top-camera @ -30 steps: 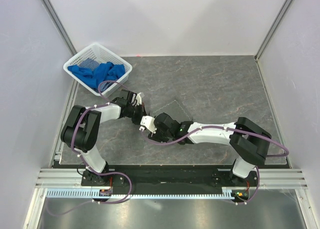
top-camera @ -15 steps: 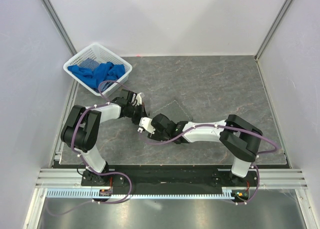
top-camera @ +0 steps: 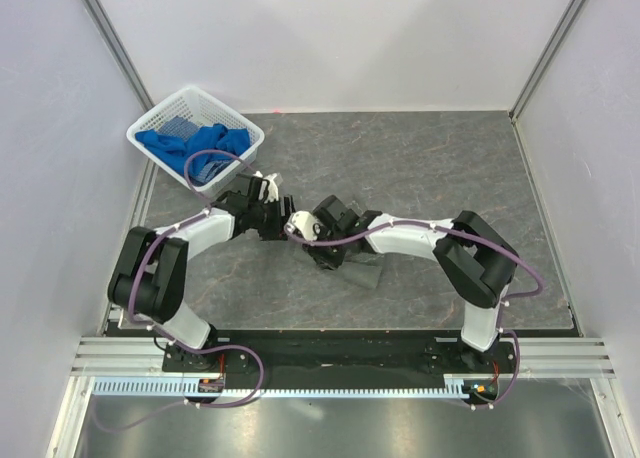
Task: Fold the napkin, place the utensils inside, and roll it up
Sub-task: Roll the napkin with the utensil
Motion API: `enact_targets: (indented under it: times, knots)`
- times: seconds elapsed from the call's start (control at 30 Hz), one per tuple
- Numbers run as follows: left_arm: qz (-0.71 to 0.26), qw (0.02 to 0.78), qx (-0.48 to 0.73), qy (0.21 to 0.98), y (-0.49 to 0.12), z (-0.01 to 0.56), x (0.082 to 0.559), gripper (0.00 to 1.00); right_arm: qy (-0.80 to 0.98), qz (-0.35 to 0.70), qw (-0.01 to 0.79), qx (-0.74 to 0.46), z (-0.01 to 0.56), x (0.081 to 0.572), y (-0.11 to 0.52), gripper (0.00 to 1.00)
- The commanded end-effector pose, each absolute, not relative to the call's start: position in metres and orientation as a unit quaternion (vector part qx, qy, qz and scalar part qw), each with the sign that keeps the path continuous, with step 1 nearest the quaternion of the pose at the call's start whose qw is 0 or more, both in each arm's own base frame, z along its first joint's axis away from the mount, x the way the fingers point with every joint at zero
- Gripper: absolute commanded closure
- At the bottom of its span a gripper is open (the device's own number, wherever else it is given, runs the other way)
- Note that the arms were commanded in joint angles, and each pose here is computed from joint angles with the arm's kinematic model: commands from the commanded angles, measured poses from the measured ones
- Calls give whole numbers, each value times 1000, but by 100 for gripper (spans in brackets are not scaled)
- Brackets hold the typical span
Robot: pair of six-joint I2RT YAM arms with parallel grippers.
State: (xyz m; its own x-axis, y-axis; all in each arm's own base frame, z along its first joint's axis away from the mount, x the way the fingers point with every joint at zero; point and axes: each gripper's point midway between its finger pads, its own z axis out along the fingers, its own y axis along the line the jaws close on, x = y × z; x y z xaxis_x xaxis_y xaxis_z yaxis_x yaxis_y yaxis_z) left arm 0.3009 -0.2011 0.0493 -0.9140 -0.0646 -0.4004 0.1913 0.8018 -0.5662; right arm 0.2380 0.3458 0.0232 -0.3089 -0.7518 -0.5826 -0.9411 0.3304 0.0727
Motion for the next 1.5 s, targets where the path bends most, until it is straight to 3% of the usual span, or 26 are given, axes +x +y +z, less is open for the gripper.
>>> enact_targets:
  times: [0.0, 0.43, 0.77, 1.03, 1.27, 1.33, 1.43, 1.47]
  knots:
    - [-274, 268, 32, 923, -184, 58, 308, 25, 803, 301, 99, -505, 13, 201, 338, 81]
    - [-344, 309, 50, 885, -194, 66, 283, 14, 753, 506, -9, -419, 36, 196, 351, 83]
    - [-387, 294, 72, 871, -208, 53, 277, 18, 749, 545, -35, -376, 15, 207, 335, 84]
    - [-401, 260, 79, 875, -216, 32, 274, 32, 743, 559, -36, -368, 12, 212, 335, 85]
    - [-419, 228, 87, 875, -223, 24, 259, 55, 748, 554, -32, -362, 8, 218, 332, 86]
    - [-421, 222, 87, 875, -222, 23, 254, 56, 752, 552, -31, -359, 7, 221, 331, 85]
    - [-425, 214, 89, 875, -223, 21, 248, 71, 758, 546, -27, -356, 6, 225, 331, 85]
    - [-426, 212, 89, 875, -224, 21, 247, 83, 759, 541, -19, -360, 8, 227, 332, 85]
